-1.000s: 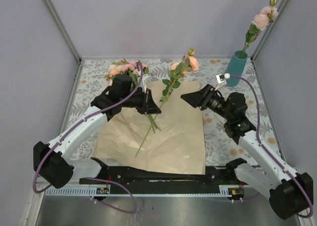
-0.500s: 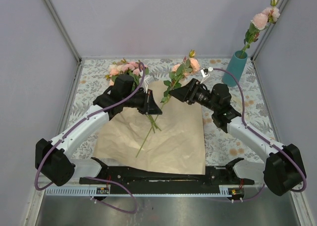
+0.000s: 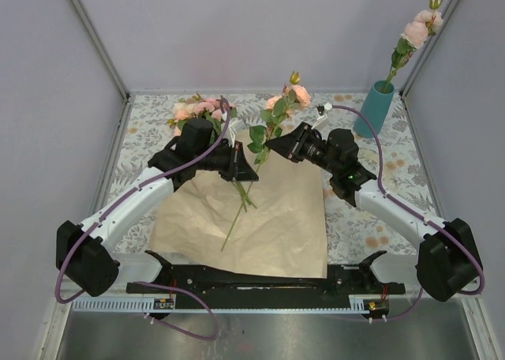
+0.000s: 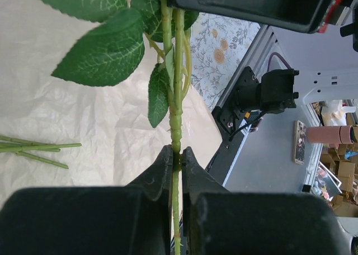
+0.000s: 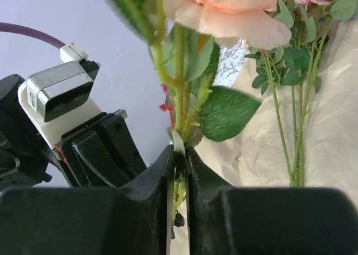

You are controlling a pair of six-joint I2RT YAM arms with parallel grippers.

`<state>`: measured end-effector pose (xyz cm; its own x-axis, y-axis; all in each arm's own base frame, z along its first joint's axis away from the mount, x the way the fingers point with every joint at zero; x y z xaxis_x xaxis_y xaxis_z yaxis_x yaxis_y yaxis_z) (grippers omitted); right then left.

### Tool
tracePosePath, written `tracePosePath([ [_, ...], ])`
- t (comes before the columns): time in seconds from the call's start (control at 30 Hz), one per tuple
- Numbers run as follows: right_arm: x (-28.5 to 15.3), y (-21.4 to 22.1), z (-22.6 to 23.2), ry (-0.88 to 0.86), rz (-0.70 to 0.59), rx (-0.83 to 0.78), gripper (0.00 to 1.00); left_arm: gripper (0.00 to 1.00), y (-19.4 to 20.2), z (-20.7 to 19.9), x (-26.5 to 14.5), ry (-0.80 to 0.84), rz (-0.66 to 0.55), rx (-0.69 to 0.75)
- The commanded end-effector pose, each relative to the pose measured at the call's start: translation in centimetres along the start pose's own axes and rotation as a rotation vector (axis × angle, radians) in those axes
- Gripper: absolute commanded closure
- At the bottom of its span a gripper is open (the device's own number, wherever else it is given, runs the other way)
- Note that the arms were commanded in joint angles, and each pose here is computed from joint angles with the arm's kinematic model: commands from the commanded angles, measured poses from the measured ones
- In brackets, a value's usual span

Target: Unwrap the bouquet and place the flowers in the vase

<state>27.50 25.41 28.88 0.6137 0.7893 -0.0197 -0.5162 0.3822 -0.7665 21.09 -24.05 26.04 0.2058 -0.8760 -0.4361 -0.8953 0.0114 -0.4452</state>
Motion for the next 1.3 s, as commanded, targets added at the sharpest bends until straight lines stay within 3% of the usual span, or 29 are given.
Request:
tracePosePath([
  [0.0, -0.1, -3.2, 1.6, 0.010, -0.138, -0.045, 0.89, 1.00, -0.7, -2.1, -0.9, 0.075, -0.034, 0.063],
  [0.1, -0.4, -3.5, 1.7, 0.017, -0.155, -0.053, 1.00, 1.00, -0.7, -2.2, -1.0, 0.075, -0.040, 0.069],
  [0.2, -0.5, -3.5, 1.6, 0.018, -0.173, -0.052, 1.00, 0.92, -0.8, -2.2, -1.2, 0.068, -0.052, 0.072],
  [0.4, -1.2, -4.9, 1.9, 0.036, -0.251, -0.133, 1.00, 0.30, -0.8, -2.1, -1.5, 0.036, -0.073, 0.072],
  [0.57, -3.4, -8.3, 2.1, 0.163, -0.397, -0.325, 1.00, 0.01, -0.3, -2.3, -2.6, 0.019, -0.100, 0.086],
  [0.97, -12.4, -19.8, 4.5, 0.651, -0.763, -0.985, 1.00, 0.01, 0.6, 0.3, -5.5, -0.189, -0.308, 0.106],
  [1.27, -18.1, -29.2, 4.6, 0.981, -0.892, -1.257, 1.00, 0.01, -0.6, 1.3, -7.5, -0.345, -0.453, 0.109],
])
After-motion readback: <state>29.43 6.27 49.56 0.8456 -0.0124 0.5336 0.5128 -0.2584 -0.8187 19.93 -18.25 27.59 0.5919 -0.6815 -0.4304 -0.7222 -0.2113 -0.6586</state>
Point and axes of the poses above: each gripper's point midway between its finger pads, its own x axis out along the fingers, its own z axis along the line the jaws close on, y = z × x, the point moved 5 cm from there along -x, back along the fingers, and after that the axes turned 15 degrees about -x, right-handed, at the moved point
